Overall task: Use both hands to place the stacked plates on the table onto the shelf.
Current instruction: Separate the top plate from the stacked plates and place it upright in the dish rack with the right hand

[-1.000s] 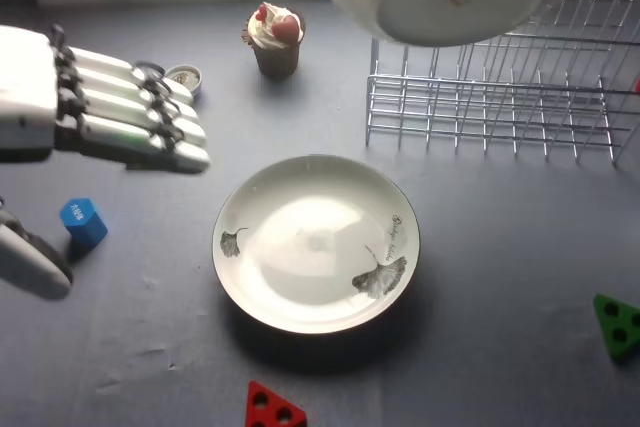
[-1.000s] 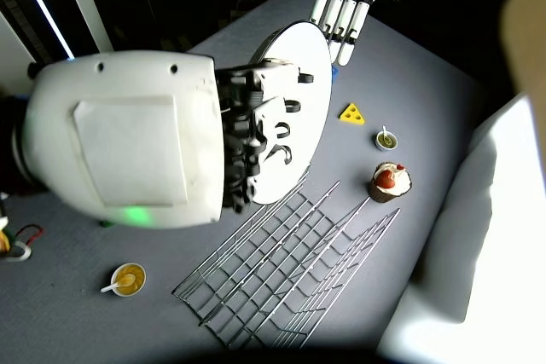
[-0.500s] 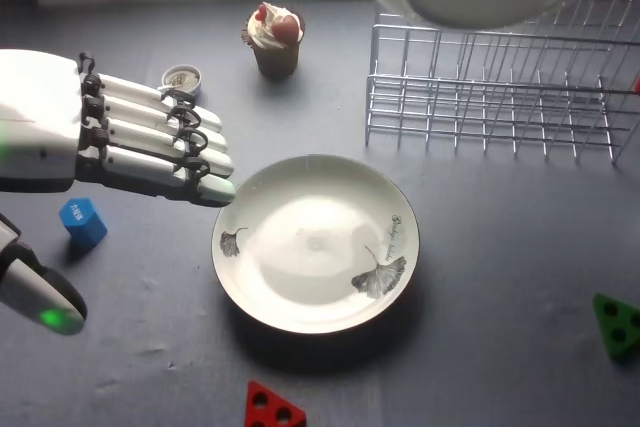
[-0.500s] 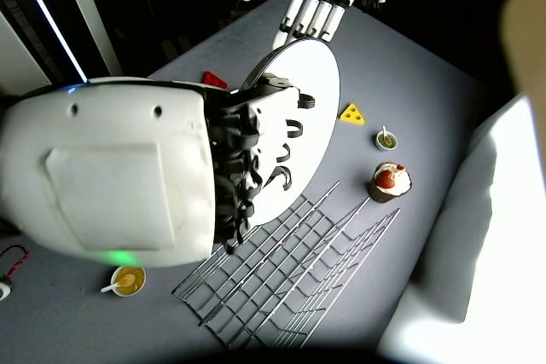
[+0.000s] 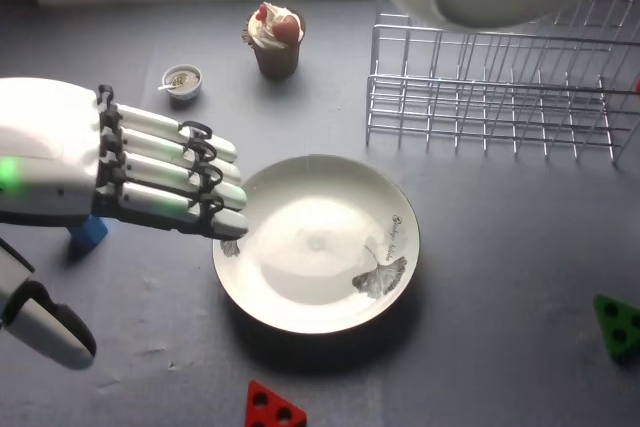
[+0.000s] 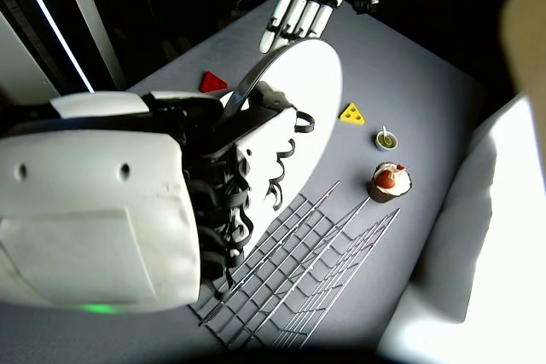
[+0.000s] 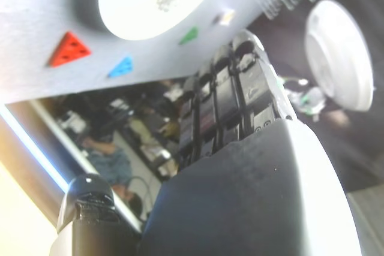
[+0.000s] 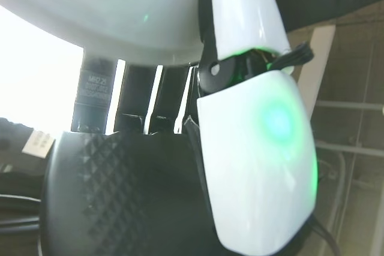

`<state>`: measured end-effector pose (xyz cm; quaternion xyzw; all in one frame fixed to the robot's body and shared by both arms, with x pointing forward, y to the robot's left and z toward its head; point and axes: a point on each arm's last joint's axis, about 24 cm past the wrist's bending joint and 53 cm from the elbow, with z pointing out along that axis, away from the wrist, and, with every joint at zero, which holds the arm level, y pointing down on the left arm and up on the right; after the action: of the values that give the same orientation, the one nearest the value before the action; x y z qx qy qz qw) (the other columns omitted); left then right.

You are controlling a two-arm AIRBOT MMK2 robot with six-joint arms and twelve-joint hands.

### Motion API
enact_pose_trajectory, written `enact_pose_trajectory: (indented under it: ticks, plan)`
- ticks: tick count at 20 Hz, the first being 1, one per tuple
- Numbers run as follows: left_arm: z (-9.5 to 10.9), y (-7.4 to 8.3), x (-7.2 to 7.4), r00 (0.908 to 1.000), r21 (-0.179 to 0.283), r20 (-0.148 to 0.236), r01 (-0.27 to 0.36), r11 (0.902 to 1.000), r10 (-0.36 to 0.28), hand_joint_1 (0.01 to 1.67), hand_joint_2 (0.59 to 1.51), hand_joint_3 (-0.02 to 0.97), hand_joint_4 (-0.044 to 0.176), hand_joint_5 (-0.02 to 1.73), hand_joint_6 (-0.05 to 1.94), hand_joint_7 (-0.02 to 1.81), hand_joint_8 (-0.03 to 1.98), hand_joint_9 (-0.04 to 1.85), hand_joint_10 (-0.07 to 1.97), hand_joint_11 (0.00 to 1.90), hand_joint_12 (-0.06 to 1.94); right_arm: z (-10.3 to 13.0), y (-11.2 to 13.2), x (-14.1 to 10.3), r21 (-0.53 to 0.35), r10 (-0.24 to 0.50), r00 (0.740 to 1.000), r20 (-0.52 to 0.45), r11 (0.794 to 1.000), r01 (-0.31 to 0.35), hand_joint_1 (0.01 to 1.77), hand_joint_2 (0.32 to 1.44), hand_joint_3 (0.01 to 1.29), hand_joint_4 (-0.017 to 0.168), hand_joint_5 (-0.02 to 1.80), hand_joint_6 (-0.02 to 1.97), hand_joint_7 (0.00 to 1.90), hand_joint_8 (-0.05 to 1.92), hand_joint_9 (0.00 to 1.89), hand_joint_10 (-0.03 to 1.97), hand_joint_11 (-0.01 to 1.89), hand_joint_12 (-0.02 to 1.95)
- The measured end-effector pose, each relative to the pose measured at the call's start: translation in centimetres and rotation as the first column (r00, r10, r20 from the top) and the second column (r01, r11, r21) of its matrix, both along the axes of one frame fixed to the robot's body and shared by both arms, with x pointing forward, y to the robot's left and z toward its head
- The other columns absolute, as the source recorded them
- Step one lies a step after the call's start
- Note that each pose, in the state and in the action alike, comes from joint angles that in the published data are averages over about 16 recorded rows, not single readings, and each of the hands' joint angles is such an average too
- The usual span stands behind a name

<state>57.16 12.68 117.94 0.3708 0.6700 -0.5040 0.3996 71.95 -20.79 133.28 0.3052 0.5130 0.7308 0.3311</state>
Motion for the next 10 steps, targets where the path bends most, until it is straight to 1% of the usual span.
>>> enact_pose_trajectory:
  ticks: [3,8,10]
  plan:
    - [-0.7,-0.5,-0.1,1.0,0.017,0.001,-0.002,0.9999,0.002,0.06,1.001,0.002,-0.001,0.22,0.0,0.24,0.0,0.22,0.01,0.2,0.02,-0.5,-0.4,0.3,-0.008,0.003,1.0,-0.009,1.0,-0.003,1.49,0.95,0.01,-0.009,0.93,0.8,1.12,0.55,1.18,0.56,0.99,1.33]
    - [-1.8,-1.1,0.0,0.9999,0.049,0.007,-0.014,0.9987,0.014,0.05,1.003,0.002,-0.001,0.22,0.0,0.24,0.0,0.23,0.01,0.2,0.02,-1.7,-1.2,1.0,-0.023,-0.009,1.0,-0.029,1.0,0.008,1.49,0.95,0.01,-0.009,0.93,0.82,1.1,0.59,1.17,0.62,1.02,1.13]
    - [-2.2,-1.3,0.2,0.9998,0.06,0.009,-0.02,0.998,0.019,0.05,1.007,0.003,-0.001,0.22,0.0,0.24,0.0,0.22,0.01,0.2,0.02,-2.2,-1.4,1.2,-0.023,-0.014,0.999,-0.037,1.0,0.013,1.48,0.95,0.01,-0.009,0.93,0.83,1.09,0.6,1.16,0.64,1.03,1.12]
